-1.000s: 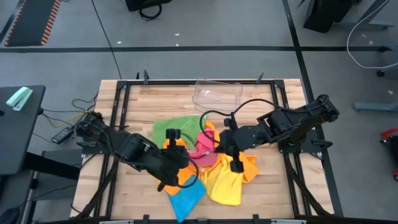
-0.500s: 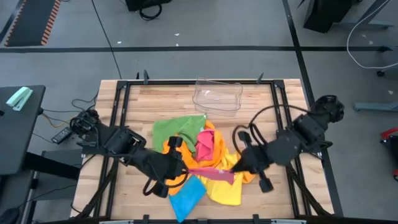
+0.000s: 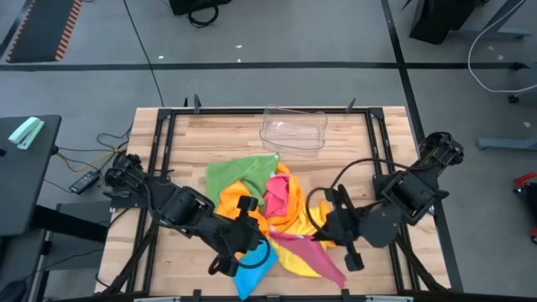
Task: Fold microfiber towels
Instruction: Fold the pink microfiber cloth
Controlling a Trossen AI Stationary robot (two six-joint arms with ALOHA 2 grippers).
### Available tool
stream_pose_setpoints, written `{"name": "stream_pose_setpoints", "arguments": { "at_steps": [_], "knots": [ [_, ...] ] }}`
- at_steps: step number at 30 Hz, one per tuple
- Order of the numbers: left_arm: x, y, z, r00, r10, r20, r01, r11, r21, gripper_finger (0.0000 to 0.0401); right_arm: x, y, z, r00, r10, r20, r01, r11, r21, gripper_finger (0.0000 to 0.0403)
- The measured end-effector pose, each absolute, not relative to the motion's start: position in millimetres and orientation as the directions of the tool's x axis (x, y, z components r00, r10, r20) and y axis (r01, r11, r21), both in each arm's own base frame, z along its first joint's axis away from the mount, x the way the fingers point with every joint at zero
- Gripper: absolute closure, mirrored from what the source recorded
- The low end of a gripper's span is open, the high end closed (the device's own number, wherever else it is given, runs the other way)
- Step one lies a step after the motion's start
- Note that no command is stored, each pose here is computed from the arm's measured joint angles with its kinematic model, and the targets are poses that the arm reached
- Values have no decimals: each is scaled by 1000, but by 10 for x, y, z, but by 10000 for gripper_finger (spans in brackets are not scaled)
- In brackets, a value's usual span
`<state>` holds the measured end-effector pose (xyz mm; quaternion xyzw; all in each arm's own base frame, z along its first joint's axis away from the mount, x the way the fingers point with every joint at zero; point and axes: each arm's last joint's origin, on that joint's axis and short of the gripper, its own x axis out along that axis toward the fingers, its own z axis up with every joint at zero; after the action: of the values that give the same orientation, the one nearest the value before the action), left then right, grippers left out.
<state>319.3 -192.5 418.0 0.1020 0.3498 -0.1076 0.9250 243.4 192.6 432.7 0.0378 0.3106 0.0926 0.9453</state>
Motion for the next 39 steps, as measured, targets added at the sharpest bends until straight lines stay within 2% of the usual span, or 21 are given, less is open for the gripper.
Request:
{"name": "stream_pose_setpoints", "arguments": {
  "at_steps": [4, 9, 12, 15, 20, 26, 32, 39],
  "knots": [
    [3253, -1966, 4067, 706, -104, -700, 272, 953, 133, 279, 2478, 1868, 4310, 789, 176, -588, -108, 983, 150, 399],
    [3257, -1906, 3979, 680, 23, -733, 212, 951, 226, 205, 2508, 1825, 4307, 783, 182, -595, -104, 981, 162, 399],
    [3292, -1839, 3980, 681, 46, -731, 187, 954, 234, 177, 2511, 1821, 4306, 781, 185, -597, -111, 981, 158, 399],
    [3351, -1750, 3948, 677, 66, -733, 163, 958, 237, 166, 2512, 1820, 4305, 779, 187, -598, -122, 981, 148, 399],
    [3534, -1629, 3592, 640, 87, -764, 199, 941, 274, 177, 2456, 1864, 4295, 759, 204, -618, -150, 979, 140, 399],
    [3779, -1435, 2979, 587, -125, -800, 351, 930, 113, 220, 2430, 1884, 4290, 752, 207, -626, -156, 978, 137, 399],
    [3800, -1203, 2519, 526, -222, -821, 386, 923, -2, 260, 2430, 1877, 4288, 758, 188, -625, -136, 982, 130, 399],
    [3573, -1102, 2399, 639, -281, -716, 418, 909, 16, 292, 2429, 1874, 4287, 759, 181, -625, -134, 984, 121, 399]
  ]
}}
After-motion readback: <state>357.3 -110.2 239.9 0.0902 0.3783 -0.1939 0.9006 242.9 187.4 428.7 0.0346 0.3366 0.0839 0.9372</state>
